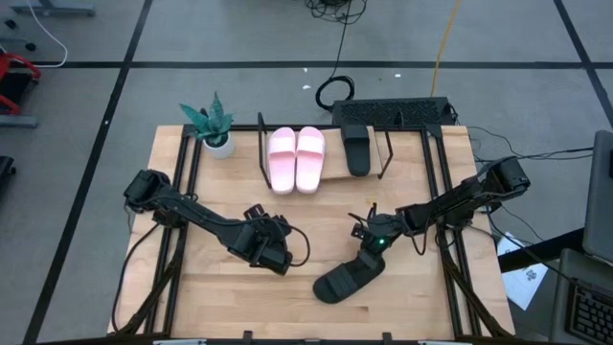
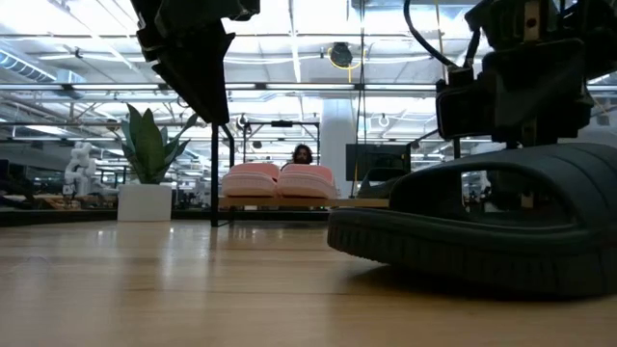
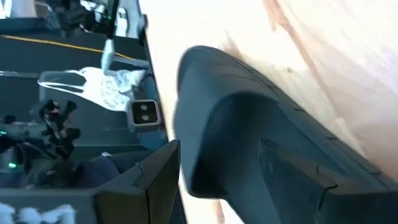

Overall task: Pick and place slides into the shelf
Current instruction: Put the black slide on the shelf

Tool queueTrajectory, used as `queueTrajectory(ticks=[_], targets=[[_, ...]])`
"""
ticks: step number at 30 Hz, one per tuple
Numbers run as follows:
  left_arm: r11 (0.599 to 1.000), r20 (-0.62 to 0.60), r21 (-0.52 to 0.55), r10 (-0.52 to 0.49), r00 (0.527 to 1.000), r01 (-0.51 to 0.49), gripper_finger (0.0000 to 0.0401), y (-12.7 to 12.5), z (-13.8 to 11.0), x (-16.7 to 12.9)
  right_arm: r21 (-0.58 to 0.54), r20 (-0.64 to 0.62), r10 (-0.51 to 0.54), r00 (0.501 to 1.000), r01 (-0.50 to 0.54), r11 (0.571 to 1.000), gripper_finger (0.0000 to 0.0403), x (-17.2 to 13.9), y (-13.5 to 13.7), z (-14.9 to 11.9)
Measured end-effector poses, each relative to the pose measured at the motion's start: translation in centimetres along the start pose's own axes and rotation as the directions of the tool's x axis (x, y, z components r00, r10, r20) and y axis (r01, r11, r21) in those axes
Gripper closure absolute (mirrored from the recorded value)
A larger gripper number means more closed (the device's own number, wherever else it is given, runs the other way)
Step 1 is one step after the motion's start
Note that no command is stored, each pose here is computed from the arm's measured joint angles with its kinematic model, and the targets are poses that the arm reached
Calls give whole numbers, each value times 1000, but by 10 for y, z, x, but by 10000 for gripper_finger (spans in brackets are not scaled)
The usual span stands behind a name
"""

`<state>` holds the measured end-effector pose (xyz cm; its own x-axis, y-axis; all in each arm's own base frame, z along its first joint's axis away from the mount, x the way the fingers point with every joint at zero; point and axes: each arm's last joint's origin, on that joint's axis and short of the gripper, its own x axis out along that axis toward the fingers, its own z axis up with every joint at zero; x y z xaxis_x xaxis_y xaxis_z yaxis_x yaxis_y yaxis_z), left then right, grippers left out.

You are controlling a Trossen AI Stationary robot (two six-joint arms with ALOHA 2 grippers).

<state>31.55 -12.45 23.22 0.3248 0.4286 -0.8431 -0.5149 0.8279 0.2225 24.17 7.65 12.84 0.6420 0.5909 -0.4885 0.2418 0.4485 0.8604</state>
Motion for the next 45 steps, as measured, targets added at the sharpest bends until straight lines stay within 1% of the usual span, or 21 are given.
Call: queueTrajectory(ticks=[3, 8, 13, 17, 21, 24, 27, 29, 32, 35, 42, 45], targets=[[1000, 0, 0, 0, 1000, 0, 164, 0, 0, 0, -1, 3, 16, 1000, -16, 1000, 193, 2, 5, -1], [1000, 0, 0, 0, 1000, 0, 164, 0, 0, 0, -15, 29, 12, 999, -11, 1000, 193, 5, 11, -2], [1000, 9, 1, 8, 1000, -8, 164, 0, 0, 0, -3, 4, -28, 1000, 28, 1000, 193, 9, 8, -5], [1000, 15, 1, 13, 1000, -13, 164, 0, 0, 0, 0, -2, -40, 999, 40, 999, 193, 15, 7, -3], [1000, 18, 4, 16, 1000, -16, 164, 1, 1, 0, -9, -5, -33, 999, 33, 999, 193, 26, 12, 3], [1000, 18, 6, 17, 1000, -17, 164, 1, 0, 0, -23, -20, -40, 999, 39, 999, 193, 38, 14, 6], [1000, 17, 9, 19, 1000, -19, 164, 1, 0, 0, -27, -67, -29, 997, 27, 999, 193, 49, 16, 8], [1000, 16, 9, 19, 1000, -20, 164, 1, 0, 0, -15, -94, -26, 995, 24, 1000, 193, 52, 15, 9], [1000, 15, 11, 19, 1000, -20, 164, 1, 0, 0, -8, -94, -24, 995, 23, 1000, 196, 53, 15, 9], [1000, 15, 11, 19, 1000, -20, 164, 1, 0, 0, -11, -83, -18, 996, 17, 1000, 217, 51, 18, 10], [1000, 15, 15, 20, 1000, -20, 164, 1, 0, 0, -43, -47, 33, 998, -35, 998, 308, 51, 25, 11], [1000, 15, 14, 20, 1000, -20, 164, 1, 0, 0, -55, -44, 44, 998, -47, 997, 339, 51, 27, 11]])
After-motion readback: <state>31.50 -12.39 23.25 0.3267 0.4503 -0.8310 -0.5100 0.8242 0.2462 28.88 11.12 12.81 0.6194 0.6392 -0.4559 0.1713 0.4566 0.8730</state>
